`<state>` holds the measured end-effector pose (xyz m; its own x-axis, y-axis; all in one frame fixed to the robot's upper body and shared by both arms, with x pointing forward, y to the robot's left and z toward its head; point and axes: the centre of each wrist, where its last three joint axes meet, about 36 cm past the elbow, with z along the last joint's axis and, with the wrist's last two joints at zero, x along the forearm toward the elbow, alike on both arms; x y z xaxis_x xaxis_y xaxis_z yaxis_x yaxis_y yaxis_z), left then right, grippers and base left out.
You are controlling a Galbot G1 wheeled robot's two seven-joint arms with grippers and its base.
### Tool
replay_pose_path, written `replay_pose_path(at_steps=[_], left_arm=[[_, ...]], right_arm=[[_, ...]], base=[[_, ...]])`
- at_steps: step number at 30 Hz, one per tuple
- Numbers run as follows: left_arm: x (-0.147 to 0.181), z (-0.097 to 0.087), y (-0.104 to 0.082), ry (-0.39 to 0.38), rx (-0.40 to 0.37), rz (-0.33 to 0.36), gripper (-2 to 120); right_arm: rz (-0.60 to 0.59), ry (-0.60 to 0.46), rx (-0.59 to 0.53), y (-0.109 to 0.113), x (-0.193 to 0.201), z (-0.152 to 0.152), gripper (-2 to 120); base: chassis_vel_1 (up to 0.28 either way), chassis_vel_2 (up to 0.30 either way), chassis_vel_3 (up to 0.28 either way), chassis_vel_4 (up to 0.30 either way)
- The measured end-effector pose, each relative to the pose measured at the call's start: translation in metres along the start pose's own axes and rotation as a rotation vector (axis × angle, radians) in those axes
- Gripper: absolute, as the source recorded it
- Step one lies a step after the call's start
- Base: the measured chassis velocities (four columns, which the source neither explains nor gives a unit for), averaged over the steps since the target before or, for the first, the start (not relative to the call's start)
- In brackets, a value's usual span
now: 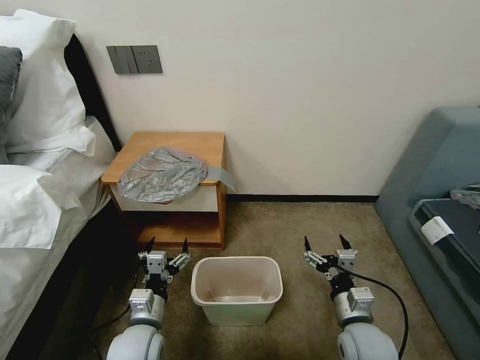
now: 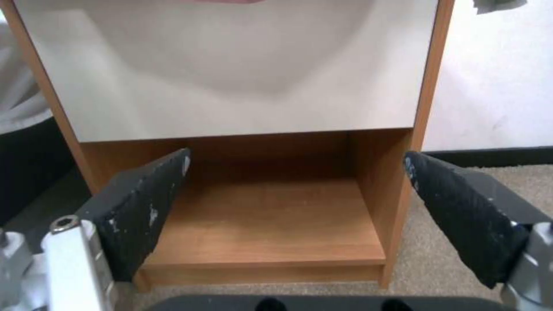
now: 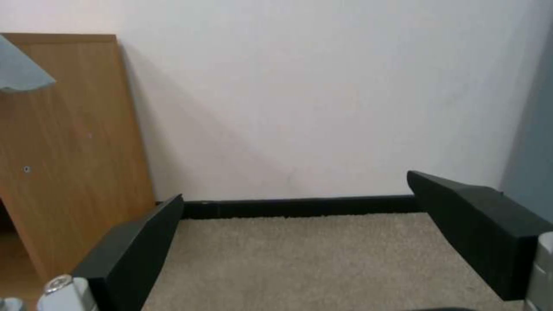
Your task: Pick up the garbage bag from the table and place it over the trash can.
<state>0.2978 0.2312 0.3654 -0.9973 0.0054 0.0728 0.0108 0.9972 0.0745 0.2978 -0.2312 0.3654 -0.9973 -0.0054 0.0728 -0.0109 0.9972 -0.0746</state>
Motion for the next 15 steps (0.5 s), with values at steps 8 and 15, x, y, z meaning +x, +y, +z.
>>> replay_pose_path(at_steps=[8,15], left_arm=[[0.0000,0.0000,0.0000,0.000,0.000,0.000,97],[0.0000,0.0000,0.0000,0.000,0.000,0.000,97]], right_arm=[[0.000,0.000,0.000,0.0000,0.0000,0.0000,100],[0.000,0.000,0.000,0.0000,0.0000,0.0000,100]], base=[[0.000,0.000,0.000,0.000],[0.000,0.000,0.000,0.000]])
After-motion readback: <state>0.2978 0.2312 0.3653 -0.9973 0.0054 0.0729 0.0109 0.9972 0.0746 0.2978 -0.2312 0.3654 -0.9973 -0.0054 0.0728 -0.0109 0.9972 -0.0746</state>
